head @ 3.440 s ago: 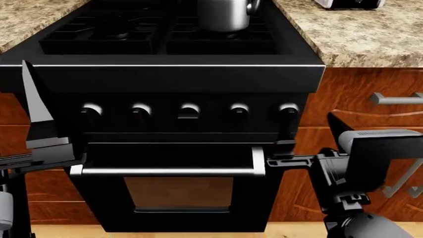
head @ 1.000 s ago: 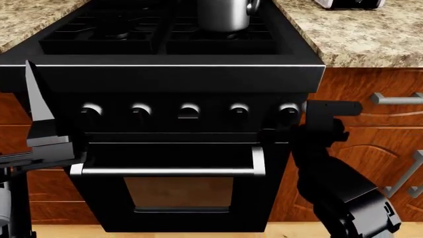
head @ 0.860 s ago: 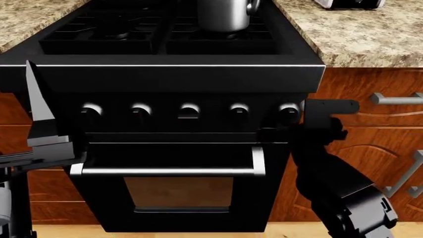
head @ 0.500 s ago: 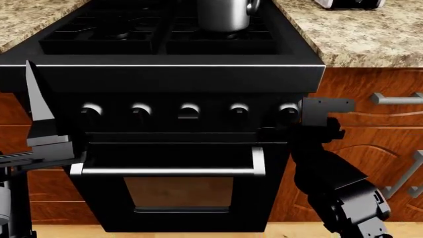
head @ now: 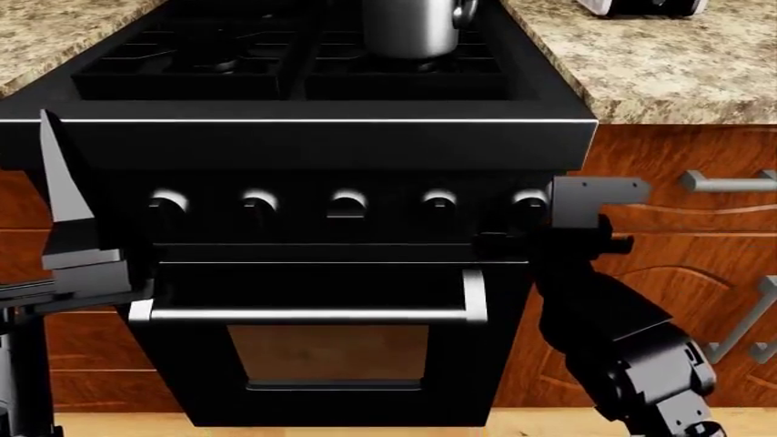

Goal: Pick the kettle from the counter and place it on a stove burner. Then turn the burner on.

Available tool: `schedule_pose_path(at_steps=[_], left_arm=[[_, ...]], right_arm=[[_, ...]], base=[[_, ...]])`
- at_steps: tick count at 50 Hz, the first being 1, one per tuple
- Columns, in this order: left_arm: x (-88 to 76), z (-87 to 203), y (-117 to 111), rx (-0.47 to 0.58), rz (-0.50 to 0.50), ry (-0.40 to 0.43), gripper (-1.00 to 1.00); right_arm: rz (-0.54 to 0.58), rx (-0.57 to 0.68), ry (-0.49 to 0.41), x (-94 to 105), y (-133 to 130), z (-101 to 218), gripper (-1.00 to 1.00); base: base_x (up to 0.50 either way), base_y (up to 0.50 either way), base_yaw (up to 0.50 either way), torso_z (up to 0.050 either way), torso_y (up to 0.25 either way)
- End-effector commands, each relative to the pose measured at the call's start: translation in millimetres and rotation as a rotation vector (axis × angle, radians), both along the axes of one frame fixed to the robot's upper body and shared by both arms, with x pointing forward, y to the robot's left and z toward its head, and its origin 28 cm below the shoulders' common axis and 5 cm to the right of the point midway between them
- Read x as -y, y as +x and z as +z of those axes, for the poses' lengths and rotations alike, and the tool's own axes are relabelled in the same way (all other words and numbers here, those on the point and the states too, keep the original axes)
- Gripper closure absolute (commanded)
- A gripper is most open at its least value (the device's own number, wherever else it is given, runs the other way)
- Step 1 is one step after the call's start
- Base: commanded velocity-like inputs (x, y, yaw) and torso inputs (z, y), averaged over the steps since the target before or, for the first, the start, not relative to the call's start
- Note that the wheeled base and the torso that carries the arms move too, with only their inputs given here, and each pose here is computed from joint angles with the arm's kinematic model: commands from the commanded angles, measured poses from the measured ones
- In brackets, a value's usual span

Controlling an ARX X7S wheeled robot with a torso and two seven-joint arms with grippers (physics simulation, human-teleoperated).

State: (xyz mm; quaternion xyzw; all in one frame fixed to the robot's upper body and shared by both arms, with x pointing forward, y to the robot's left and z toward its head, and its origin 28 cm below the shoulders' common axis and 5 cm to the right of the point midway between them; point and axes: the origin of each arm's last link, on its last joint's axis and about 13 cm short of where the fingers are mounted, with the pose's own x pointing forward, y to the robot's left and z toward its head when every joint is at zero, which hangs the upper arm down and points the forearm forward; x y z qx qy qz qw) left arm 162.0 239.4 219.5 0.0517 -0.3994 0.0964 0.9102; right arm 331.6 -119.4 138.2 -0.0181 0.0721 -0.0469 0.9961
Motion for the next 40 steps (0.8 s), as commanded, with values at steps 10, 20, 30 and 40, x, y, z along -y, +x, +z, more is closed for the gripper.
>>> schedule_pose_path(at_steps=[10,20,30,40], left_arm=[[-0.4,0.6,-0.1,0.000,0.000,-0.004,-1.00],[-0.7,1.0,-0.9,0.004,0.001,-0.004,-1.00],[-0.9,1.5,-1.5,0.007,0.003,-0.005,-1.00],[-1.2,1.7,-2.1,0.008,0.003,-0.005,-1.00]], right_arm=[[0.026,0.011,-0.277,1.5,-1.7,12.1,1.00],[0.073,-0.004,-0.353,-4.6,-1.3,15.8,1.00],[0.103,-0.002,-0.412,-8.8,-1.2,18.0,1.00],[0.131,0.006,-0.492,-13.8,-2.9,18.3,1.00]], base=[[0.00,0.00,0.00,0.000,0.000],[-0.01,0.00,0.00,0.000,0.004],[0.00,0.00,0.00,0.000,0.002],[0.00,0.00,0.00,0.000,0.004]])
